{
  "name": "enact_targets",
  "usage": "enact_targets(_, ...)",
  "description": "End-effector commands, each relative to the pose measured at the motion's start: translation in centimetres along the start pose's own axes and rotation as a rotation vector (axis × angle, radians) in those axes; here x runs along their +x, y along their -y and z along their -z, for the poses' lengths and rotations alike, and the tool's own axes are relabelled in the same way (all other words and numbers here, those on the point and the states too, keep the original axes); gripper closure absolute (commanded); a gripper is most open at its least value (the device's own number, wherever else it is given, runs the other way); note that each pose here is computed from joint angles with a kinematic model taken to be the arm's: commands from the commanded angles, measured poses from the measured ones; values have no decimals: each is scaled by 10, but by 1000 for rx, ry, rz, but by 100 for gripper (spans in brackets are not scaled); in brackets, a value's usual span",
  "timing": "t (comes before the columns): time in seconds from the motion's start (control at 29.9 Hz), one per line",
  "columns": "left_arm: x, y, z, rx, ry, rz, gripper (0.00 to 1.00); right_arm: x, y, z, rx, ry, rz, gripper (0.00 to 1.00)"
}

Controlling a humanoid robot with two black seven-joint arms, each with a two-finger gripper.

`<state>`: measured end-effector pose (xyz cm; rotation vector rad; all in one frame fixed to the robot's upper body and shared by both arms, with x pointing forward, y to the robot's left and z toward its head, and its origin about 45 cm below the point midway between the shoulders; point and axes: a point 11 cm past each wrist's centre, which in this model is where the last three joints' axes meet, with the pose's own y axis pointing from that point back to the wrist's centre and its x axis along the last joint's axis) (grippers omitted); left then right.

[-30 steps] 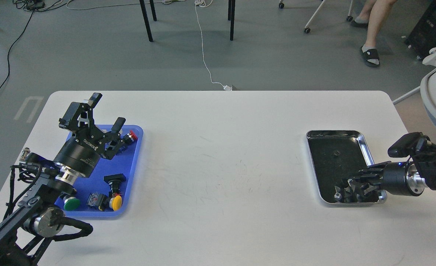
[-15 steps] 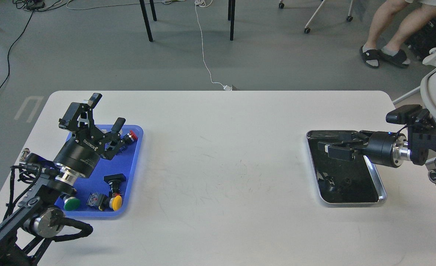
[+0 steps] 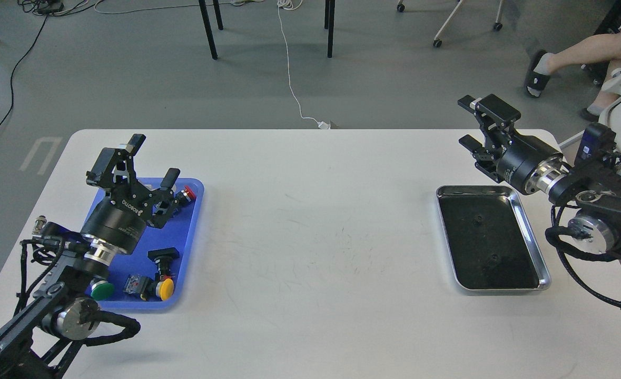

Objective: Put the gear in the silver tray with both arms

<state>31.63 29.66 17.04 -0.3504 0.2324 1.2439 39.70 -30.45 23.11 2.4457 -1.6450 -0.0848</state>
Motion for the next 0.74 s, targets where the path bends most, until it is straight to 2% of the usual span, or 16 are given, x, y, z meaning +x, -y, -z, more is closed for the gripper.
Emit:
enact_targets(0.0,-11,6,11,35,-14,11,2,-14,1,-12,1,167,20,1)
enact_targets(0.13,-13,6,24,136,21,29,2,-23,-8,-22,16,326,155,1)
enact_targets(0.27,-14,11,23,157,96,53,2,-18,-17,-33,18,409,251,1)
enact_targets(0.43,-15,26,18,109,88,34,2,-22,-13,-43,35,441,199,1)
enact_targets(0.7,-13,27,14,81,72,25,2,-23,-9,-42,82,476,148,1)
